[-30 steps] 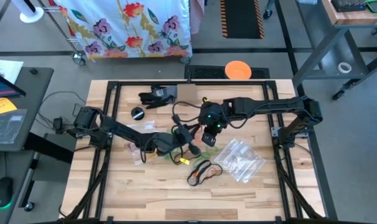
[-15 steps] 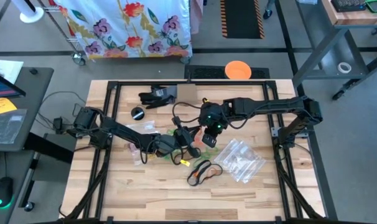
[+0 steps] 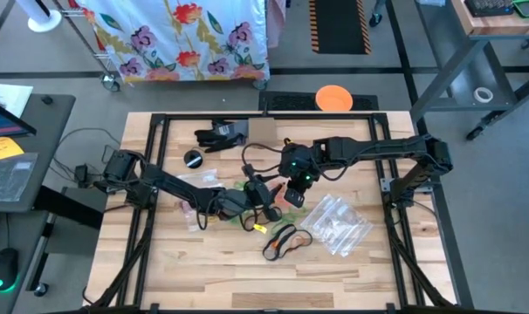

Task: Sort rubber bands
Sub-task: Put the orange rubber band into the transparent zip bag

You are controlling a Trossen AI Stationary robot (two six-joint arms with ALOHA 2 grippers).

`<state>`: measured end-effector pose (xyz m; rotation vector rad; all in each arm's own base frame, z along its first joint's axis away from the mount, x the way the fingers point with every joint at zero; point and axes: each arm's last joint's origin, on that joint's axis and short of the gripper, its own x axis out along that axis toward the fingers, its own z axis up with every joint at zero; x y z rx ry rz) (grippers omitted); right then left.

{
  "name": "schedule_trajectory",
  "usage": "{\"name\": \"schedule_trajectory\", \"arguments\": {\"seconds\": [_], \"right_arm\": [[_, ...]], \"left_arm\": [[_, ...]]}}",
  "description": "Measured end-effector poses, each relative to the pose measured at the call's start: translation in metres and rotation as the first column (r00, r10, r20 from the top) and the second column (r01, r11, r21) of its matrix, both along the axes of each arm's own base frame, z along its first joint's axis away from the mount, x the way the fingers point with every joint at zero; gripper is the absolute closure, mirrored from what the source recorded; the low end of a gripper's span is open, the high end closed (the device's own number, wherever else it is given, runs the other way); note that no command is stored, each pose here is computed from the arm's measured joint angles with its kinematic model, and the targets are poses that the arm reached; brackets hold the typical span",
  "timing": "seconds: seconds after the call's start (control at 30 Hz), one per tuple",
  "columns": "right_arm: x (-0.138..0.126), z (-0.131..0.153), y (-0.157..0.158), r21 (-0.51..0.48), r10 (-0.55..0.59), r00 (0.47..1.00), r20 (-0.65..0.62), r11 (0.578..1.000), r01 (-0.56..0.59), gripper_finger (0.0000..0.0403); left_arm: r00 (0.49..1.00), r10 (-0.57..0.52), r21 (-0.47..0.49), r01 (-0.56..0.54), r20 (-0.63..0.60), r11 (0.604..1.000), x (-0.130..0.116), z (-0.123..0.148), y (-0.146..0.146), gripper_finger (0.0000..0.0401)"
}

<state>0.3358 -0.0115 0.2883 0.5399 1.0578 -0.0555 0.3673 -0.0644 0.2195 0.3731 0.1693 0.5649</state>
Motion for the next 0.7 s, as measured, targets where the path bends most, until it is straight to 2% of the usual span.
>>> {"name": "schedule_trajectory", "arguments": {"seconds": [0.07, 0.2, 0.37, 0.53, 0.7], "right_arm": [[0.0, 0.0, 0.0, 0.001, 0.001, 1.0, -0.001, 1.0, -0.001, 0.0397], [-0.002, -0.001, 0.0, 0.002, 0.002, 1.0, -0.022, 1.0, -0.002, 0.0397], [-0.003, -0.001, 0.0, -0.001, 0.008, 1.0, -0.028, 1.0, -0.008, 0.0397], [-0.002, -0.001, 0.0, -0.001, 0.009, 1.0, -0.025, 1.0, -0.009, 0.0397], [-0.002, -0.001, 0.001, 0.001, 0.012, 1.0, -0.023, 1.0, -0.012, 0.0397]], "left_arm": [[1.0, 0.024, 0.007, -0.024, -0.011, 1.0, -0.001, -0.001, 0.0, 0.0265], [0.99, 0.094, 0.136, -0.079, -0.109, 0.988, -0.004, -0.003, -0.004, 0.0264], [0.963, 0.197, 0.282, -0.141, -0.185, 0.949, -0.009, 0.001, -0.021, 0.0264], [0.959, 0.163, 0.33, -0.08, -0.232, 0.941, -0.01, 0.005, -0.038, 0.0264], [0.921, 0.15, 0.339, -0.021, -0.36, 0.94, -0.008, 0.001, -0.044, 0.0265]]}}
